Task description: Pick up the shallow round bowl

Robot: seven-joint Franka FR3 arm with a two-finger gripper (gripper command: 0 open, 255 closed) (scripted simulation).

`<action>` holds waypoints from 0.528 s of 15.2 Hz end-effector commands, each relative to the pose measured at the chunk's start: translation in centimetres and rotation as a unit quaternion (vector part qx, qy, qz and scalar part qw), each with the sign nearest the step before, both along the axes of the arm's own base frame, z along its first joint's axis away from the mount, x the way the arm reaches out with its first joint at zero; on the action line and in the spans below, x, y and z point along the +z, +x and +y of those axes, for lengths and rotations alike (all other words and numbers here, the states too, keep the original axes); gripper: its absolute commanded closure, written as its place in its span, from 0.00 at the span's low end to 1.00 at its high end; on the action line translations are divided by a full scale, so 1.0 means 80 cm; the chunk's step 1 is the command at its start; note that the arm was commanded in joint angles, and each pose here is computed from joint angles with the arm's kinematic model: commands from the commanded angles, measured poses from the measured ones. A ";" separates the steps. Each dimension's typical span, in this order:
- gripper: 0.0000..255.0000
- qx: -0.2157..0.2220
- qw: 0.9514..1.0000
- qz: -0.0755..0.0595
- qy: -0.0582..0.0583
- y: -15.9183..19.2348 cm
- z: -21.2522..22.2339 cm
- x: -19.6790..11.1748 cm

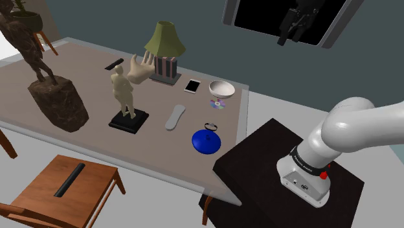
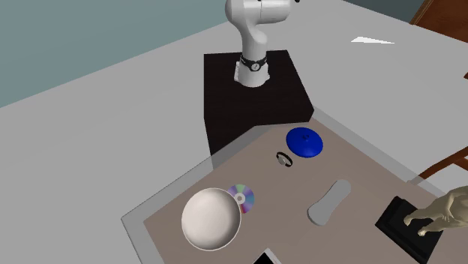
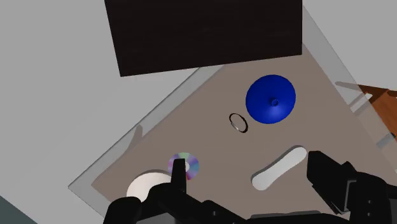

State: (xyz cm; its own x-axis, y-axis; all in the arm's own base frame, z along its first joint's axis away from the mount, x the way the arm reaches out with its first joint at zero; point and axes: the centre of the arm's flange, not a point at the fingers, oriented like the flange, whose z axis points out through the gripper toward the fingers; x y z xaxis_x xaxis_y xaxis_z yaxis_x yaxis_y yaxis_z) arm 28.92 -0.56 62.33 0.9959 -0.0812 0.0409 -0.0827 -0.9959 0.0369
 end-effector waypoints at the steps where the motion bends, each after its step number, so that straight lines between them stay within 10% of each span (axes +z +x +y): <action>1: 0.00 0.000 1.000 0.000 0.000 0.000 0.000 0.000; 8: 0.00 -0.002 1.000 0.007 -0.009 0.079 -0.016 -0.085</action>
